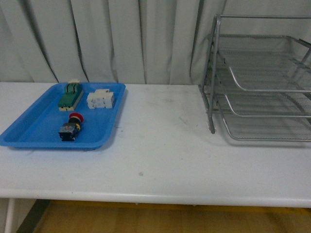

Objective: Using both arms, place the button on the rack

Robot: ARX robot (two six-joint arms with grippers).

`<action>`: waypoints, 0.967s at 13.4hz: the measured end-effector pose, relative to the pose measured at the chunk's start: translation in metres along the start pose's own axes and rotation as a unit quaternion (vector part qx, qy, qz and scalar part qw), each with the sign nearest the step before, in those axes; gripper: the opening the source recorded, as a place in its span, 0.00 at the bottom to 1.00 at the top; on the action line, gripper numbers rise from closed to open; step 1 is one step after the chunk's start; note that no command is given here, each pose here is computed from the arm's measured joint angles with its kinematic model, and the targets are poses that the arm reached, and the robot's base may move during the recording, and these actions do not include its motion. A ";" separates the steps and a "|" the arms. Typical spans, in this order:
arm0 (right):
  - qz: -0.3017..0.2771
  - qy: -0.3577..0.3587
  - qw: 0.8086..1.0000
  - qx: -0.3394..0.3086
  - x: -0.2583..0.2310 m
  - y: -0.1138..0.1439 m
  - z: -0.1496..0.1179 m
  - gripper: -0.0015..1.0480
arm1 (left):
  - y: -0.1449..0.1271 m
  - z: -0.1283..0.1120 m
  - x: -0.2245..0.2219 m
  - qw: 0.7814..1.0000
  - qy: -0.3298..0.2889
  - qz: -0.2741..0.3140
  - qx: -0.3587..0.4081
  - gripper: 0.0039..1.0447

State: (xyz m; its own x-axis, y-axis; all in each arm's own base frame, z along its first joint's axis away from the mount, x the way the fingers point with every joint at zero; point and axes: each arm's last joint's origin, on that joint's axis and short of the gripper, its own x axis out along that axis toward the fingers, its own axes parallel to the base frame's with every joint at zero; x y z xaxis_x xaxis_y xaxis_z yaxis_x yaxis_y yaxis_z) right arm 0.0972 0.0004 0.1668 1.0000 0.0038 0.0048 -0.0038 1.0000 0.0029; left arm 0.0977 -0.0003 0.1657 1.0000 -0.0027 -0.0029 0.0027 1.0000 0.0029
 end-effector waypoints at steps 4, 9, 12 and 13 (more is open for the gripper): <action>0.000 0.000 1.000 0.000 0.000 0.000 0.000 0.94 | 0.000 0.000 0.000 1.000 0.000 0.000 0.000 0.94; 0.000 0.000 1.000 0.000 0.000 0.000 0.000 0.94 | 0.000 0.000 0.000 1.000 0.000 0.000 0.000 0.94; 0.000 0.000 1.000 0.000 0.000 0.000 0.000 0.94 | 0.000 0.000 0.000 1.000 0.000 0.000 0.000 0.94; 0.000 0.000 1.000 0.000 0.000 0.000 0.000 0.94 | 0.000 0.000 0.000 1.000 0.000 0.000 0.000 0.94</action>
State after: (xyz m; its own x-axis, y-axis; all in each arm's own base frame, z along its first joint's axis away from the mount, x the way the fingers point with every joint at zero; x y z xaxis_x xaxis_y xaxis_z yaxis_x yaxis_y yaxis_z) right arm 0.0972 0.0004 0.1668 1.0000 0.0038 0.0048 -0.0038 1.0000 0.0029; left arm 0.0977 -0.0003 0.1657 1.0000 -0.0027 -0.0029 0.0027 1.0000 0.0029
